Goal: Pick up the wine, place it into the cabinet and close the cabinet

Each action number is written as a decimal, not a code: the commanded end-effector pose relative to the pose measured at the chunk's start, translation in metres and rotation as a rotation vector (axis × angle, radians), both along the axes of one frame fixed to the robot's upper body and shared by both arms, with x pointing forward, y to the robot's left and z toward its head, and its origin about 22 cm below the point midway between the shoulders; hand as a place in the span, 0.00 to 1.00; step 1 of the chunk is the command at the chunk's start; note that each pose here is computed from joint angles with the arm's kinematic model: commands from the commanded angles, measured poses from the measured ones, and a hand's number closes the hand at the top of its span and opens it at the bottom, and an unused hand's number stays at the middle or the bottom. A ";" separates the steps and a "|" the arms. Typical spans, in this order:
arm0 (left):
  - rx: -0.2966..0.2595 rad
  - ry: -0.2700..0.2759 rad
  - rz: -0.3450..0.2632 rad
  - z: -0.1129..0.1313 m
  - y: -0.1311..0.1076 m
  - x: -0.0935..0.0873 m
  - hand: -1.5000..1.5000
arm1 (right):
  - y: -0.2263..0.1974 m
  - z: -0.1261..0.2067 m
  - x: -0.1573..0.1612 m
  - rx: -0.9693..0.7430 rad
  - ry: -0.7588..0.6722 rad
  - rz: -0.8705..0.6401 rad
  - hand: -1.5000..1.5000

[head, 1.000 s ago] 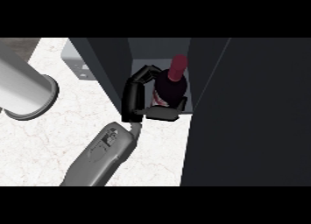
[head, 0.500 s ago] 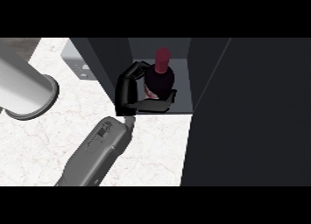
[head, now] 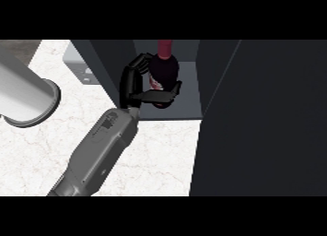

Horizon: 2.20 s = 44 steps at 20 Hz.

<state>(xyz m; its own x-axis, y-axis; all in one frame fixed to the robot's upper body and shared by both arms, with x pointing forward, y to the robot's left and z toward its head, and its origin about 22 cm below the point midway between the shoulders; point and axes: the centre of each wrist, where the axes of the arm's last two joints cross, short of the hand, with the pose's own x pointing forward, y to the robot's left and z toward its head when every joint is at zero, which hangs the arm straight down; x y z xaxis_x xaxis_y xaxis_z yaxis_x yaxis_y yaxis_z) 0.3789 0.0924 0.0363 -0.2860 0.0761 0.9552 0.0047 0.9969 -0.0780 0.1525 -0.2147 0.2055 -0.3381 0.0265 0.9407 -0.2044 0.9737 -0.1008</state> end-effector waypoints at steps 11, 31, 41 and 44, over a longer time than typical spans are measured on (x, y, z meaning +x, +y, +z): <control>0.075 -0.004 0.081 -0.007 0.005 0.031 1.00 | 0.005 0.005 -0.033 0.044 -0.014 0.087 0.00; -0.065 0.011 0.177 0.008 0.009 0.056 1.00 | -0.002 -0.002 -0.006 0.049 -0.022 0.089 0.00; -0.040 0.025 0.187 -0.002 0.010 0.053 1.00 | 0.012 -0.014 -0.007 0.067 -0.017 0.101 0.00; -0.045 0.027 0.183 0.002 0.034 0.059 1.00 | 0.001 -0.008 -0.008 0.041 -0.043 0.092 0.00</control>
